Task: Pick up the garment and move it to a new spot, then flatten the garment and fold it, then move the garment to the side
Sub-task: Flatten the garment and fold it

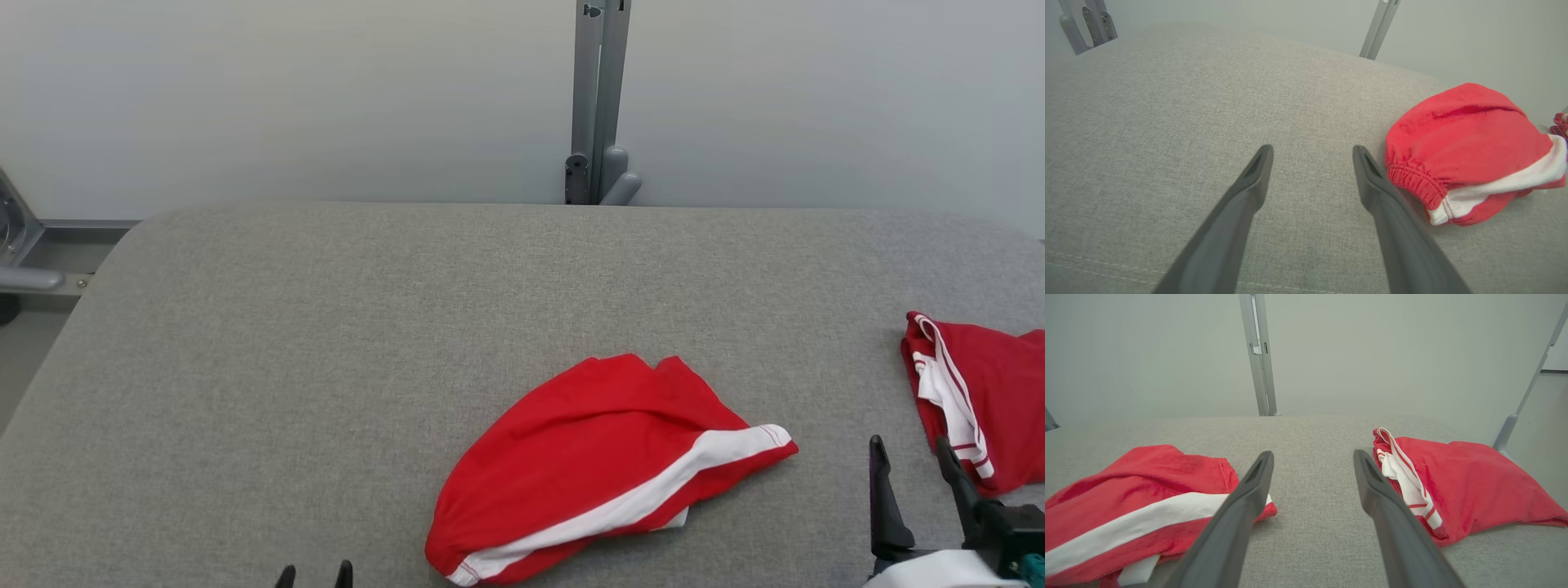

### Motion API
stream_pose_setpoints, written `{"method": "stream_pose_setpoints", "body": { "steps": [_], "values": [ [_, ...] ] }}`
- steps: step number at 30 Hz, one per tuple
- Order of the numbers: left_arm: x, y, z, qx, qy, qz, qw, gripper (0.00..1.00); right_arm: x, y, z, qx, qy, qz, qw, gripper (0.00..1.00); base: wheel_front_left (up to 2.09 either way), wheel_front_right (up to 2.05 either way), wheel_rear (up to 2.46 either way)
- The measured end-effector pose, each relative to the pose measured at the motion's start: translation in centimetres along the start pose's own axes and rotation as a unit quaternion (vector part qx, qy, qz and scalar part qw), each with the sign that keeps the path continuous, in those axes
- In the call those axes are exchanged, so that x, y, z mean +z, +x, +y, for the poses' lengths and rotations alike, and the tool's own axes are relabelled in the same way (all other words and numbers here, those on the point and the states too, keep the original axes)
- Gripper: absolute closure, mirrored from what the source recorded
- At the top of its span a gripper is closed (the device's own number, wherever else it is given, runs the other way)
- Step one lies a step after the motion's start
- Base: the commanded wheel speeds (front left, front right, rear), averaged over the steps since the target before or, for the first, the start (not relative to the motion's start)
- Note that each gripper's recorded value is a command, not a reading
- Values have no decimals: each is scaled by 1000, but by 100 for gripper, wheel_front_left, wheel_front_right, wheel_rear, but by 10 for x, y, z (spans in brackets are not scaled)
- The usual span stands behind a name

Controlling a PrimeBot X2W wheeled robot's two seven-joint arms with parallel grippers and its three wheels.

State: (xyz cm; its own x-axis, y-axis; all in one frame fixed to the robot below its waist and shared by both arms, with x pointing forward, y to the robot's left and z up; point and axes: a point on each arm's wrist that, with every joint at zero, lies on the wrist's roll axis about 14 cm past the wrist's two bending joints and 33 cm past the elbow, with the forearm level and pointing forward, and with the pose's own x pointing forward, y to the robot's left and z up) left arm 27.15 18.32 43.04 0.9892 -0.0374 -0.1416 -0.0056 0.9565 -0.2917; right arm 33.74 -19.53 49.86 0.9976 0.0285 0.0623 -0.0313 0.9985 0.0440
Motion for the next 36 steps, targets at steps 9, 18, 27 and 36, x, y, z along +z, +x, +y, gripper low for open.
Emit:
{"method": "stream_pose_setpoints", "body": {
  "steps": [9,18,27,36],
  "values": [
    [-40,-3,-31,-47,-78,148,985,0,-24,39,28,87,-10,101,991,0,0,0,0],
    [-56,-10,-58,-83,-125,237,960,0,-57,58,43,140,-28,258,956,0,0,0,0],
    [-56,8,-75,-99,-151,248,952,0,-87,71,49,154,-25,316,936,0,0,0,0],
    [-64,11,-75,-102,-154,262,947,0,-100,67,54,168,-21,340,925,0,0,0,0]
  ]
}}
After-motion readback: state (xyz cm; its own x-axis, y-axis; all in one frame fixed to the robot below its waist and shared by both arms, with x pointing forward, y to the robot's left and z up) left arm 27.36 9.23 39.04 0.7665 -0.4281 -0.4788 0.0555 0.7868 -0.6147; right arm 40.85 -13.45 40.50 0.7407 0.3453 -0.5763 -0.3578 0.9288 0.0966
